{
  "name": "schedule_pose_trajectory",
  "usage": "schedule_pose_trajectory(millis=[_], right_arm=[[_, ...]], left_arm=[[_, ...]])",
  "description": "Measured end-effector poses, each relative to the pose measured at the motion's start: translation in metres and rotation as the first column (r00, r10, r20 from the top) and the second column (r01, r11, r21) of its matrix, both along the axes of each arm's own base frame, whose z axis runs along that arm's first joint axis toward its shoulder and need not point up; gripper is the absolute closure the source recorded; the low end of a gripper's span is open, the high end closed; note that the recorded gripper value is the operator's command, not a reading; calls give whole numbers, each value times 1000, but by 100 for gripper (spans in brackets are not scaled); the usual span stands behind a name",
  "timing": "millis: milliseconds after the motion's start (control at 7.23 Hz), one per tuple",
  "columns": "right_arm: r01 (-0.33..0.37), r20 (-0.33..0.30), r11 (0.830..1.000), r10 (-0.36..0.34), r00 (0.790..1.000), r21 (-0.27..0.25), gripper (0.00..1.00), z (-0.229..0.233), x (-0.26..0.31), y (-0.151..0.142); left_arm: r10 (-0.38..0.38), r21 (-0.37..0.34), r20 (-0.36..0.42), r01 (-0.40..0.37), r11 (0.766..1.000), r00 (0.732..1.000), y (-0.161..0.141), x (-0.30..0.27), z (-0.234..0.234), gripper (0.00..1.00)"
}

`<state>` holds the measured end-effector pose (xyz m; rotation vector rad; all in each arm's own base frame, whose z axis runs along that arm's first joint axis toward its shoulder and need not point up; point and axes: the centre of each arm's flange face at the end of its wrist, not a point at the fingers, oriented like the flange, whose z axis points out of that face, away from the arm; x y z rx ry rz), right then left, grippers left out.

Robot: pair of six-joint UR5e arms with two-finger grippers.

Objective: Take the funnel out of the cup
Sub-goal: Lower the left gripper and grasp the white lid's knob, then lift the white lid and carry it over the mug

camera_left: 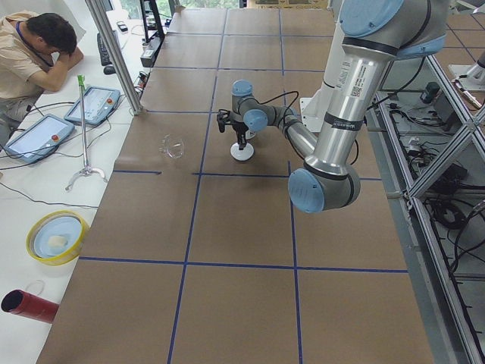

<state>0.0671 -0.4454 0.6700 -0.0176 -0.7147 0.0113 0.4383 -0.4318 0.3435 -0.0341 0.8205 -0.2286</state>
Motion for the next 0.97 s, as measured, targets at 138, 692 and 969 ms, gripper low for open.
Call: schedule_pose_trajectory(millis=[138,692,969], right_arm=[[0,0,1000,0,1000,0,0,0,0,0],[0,0,1000,0,1000,0,0,0,0,0],[0,0,1000,0,1000,0,0,0,0,0]], left_arm=[[1,11,-10,-1,1000,1000,1,-6,-7,100],[13,21,8,-14,1000,1000,-2,-84,-82,100],[27,-31,10,-26,999,1000,-6,-82,-141,100]])
